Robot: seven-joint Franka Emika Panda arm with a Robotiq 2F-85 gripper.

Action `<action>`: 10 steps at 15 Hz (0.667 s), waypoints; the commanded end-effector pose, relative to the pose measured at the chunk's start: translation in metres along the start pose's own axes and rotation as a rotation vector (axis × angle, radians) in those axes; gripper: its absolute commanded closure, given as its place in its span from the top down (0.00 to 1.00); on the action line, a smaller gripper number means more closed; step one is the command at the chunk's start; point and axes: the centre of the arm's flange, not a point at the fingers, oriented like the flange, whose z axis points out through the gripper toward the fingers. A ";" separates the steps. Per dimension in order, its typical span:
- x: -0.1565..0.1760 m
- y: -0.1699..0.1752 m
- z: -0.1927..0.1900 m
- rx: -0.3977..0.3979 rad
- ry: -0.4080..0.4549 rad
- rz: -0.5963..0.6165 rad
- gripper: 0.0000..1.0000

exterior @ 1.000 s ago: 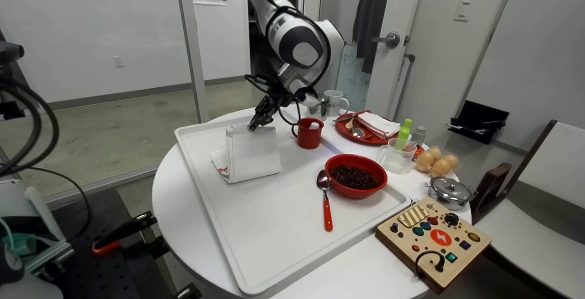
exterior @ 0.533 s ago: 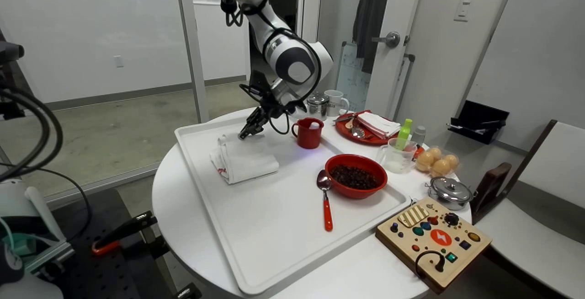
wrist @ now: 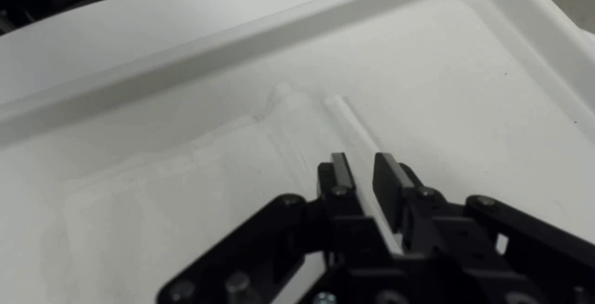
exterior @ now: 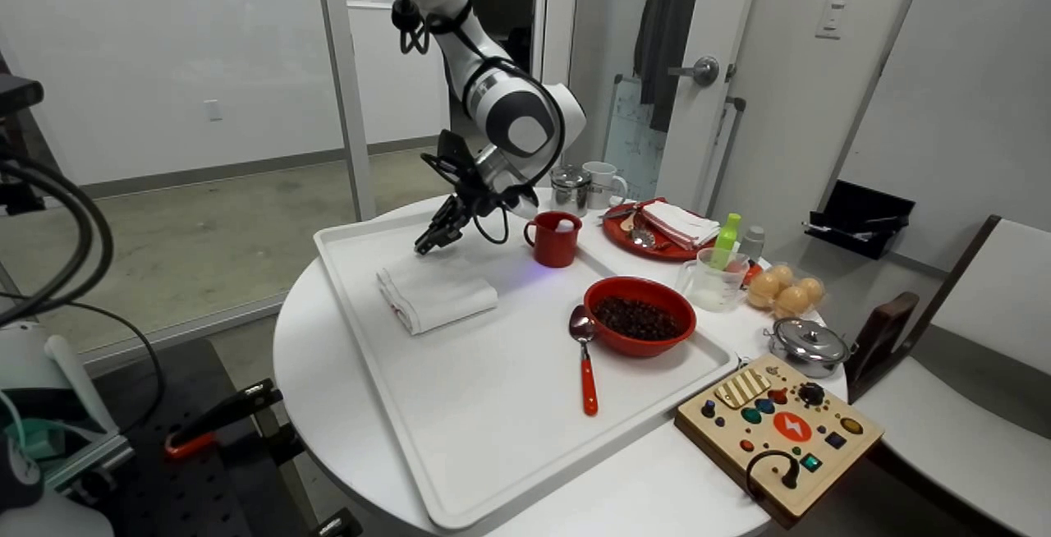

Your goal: Fold the towel in half from right to left

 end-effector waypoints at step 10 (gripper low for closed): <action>-0.057 0.028 0.005 -0.143 0.054 -0.033 1.00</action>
